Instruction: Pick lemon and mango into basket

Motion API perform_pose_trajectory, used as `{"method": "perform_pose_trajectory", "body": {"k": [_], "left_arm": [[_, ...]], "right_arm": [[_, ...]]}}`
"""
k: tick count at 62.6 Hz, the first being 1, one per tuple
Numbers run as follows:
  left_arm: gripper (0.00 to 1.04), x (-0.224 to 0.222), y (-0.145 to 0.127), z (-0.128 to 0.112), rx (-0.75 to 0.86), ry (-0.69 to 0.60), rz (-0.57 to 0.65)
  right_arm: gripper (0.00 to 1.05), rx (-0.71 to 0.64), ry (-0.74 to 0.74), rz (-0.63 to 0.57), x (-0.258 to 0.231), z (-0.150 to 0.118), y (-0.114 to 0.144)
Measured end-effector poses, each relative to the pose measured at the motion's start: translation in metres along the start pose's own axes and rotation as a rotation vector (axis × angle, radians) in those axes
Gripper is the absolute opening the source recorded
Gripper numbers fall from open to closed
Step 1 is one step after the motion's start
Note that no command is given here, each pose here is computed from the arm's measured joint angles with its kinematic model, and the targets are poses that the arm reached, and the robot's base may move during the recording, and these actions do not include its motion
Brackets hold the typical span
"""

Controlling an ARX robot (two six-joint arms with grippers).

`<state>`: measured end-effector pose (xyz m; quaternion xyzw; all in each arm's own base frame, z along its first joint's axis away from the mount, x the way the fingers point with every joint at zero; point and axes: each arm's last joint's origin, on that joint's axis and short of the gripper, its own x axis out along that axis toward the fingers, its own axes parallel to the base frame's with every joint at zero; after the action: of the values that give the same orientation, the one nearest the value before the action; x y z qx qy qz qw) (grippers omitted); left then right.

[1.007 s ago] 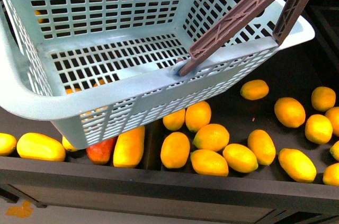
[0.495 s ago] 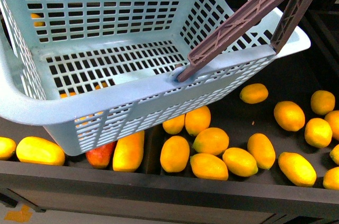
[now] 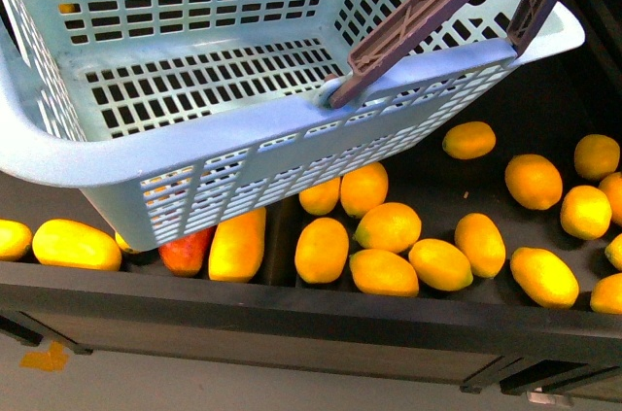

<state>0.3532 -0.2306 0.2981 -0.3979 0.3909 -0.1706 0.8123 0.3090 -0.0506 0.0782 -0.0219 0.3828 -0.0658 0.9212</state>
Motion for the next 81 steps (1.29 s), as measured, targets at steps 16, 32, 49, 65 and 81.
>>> {"method": "perform_pose_trajectory", "body": {"k": [16, 32, 49, 65, 81], "left_arm": [[0.13, 0.0, 0.0, 0.0, 0.0, 0.0, 0.001], [0.13, 0.0, 0.0, 0.0, 0.0, 0.0, 0.001], [0.13, 0.0, 0.0, 0.0, -0.001, -0.001, 0.001], [0.13, 0.0, 0.0, 0.0, -0.001, 0.0, 0.0], [0.13, 0.0, 0.0, 0.0, 0.0, 0.0, 0.001]], "right_arm": [[0.96, -0.091, 0.11, 0.039, 0.071, 0.0, 0.024], [0.96, -0.144, 0.147, 0.062, 0.116, 0.006, 0.037], [0.96, -0.162, 0.152, 0.066, 0.149, 0.021, 0.044], [0.96, -0.18, 0.155, 0.058, 0.171, 0.028, 0.044], [0.96, -0.184, 0.185, 0.073, 0.181, 0.02, 0.046]]}}
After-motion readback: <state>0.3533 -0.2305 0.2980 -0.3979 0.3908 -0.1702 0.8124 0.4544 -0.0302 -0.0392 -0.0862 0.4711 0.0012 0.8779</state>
